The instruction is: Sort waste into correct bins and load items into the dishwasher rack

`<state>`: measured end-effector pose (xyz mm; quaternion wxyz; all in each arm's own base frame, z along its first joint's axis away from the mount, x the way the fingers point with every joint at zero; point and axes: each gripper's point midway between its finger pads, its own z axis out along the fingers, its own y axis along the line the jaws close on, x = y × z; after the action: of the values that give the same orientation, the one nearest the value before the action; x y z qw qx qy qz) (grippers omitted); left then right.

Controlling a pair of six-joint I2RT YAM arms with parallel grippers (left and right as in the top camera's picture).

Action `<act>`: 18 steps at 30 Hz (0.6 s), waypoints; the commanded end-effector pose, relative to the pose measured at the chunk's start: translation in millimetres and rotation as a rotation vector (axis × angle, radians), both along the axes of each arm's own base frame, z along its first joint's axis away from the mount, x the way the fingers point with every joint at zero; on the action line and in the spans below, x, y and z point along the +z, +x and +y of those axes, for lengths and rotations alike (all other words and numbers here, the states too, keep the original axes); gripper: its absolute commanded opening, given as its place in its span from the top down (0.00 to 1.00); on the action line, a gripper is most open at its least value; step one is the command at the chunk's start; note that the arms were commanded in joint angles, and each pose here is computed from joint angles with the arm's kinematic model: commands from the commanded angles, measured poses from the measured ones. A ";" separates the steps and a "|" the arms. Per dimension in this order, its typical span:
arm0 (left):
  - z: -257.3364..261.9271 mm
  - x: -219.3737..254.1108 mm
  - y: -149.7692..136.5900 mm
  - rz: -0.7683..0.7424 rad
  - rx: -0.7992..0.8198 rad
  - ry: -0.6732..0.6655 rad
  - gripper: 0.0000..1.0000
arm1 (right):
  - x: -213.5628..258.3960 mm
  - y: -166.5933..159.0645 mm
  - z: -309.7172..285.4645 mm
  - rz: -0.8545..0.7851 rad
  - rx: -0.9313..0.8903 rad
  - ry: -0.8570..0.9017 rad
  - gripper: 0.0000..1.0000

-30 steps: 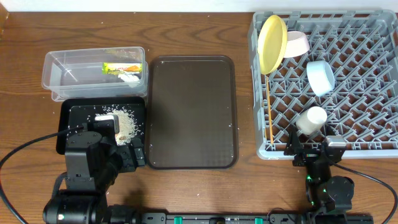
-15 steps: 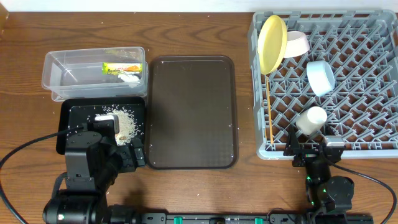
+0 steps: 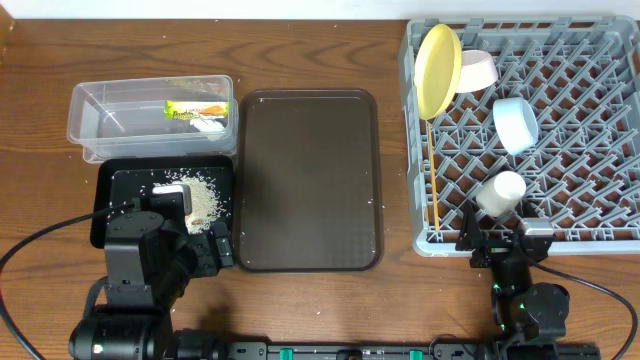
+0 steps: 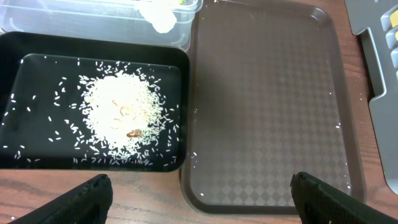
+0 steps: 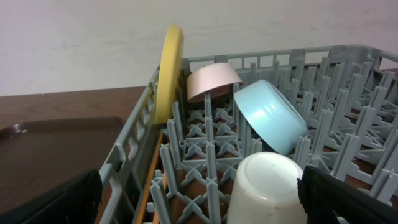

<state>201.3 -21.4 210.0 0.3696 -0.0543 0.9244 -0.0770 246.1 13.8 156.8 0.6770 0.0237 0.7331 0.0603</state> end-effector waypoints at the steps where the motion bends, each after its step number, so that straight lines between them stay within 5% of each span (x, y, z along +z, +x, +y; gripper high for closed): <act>1: -0.3 -1.6 -0.1 0.002 -0.011 0.010 0.06 | -0.5 -0.1 -4.1 -0.001 -0.013 -0.014 0.01; 8: -0.4 0.1 -10.0 -0.026 -0.019 0.016 0.06 | -0.5 -0.1 -4.1 -0.001 -0.013 -0.014 0.01; 18: -1.3 -21.9 4.5 -0.351 -0.045 0.040 0.06 | -0.5 -0.1 -4.1 -0.001 -0.013 -0.014 0.01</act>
<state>203.8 -22.6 204.0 0.5093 -0.0210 0.8566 -0.0797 246.1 14.4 156.7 0.6768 0.0226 0.7333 0.0613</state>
